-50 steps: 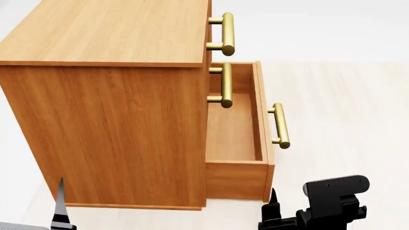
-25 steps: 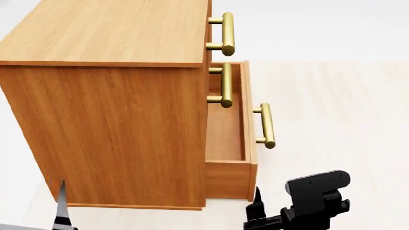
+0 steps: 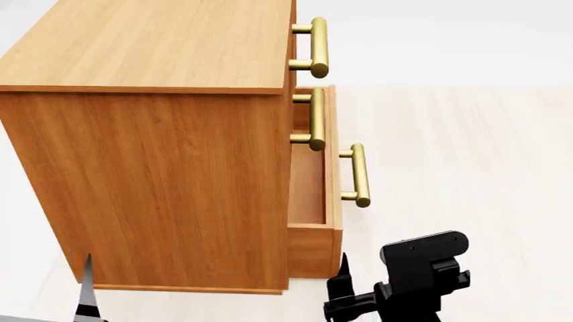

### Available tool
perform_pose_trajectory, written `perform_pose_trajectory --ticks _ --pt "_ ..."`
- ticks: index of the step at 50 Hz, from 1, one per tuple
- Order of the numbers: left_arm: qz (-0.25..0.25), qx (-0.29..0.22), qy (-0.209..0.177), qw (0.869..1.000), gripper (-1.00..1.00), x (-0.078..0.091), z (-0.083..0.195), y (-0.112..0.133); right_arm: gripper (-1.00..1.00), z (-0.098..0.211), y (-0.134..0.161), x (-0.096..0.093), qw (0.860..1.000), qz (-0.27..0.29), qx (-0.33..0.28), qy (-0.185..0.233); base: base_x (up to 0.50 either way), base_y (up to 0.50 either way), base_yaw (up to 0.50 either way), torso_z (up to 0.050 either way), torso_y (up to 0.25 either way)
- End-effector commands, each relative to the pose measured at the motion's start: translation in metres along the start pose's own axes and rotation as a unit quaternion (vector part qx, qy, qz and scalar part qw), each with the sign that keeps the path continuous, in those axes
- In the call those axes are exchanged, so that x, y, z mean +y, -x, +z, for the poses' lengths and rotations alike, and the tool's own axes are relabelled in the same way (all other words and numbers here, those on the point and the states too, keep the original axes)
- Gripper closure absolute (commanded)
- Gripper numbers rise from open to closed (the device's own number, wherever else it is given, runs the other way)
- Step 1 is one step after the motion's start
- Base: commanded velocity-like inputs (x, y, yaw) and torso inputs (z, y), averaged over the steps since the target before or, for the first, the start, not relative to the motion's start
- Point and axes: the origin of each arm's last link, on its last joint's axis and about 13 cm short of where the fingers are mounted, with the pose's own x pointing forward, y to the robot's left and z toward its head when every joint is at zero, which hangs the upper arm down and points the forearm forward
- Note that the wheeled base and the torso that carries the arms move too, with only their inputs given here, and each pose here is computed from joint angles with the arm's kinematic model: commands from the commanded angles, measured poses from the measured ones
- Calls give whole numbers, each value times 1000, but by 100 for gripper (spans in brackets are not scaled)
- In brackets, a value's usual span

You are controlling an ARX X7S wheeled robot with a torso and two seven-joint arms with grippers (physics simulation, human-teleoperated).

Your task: Close the bottom drawer of the cabinet.

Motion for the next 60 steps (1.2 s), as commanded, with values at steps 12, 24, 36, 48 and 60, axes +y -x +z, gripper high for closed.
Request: perform_pose_trajectory --ticks 12,24,36,48,60 --pt "0 -1 0 1000 -100 0 1 0 -100 5 -6 19 999 31 -7 11 0 0 0 0 0" --pt "1 0 -1 1000 -100 0 -1 0 -100 11 -6 27 998 54 -14 27 0 0 0 0 0" --pt "1 0 -1 1000 -100 0 0 1 -100 19 -7 33 996 74 -23 47 0 0 0 0 0" --pt "0 -1 -1 1000 -100 0 2 0 -100 26 -6 34 994 85 -29 63 0 0 0 0 1" --pt "-1 0 -1 1000 -100 0 1 1 -100 35 -5 35 991 95 -35 82 0 0 0 0 0"
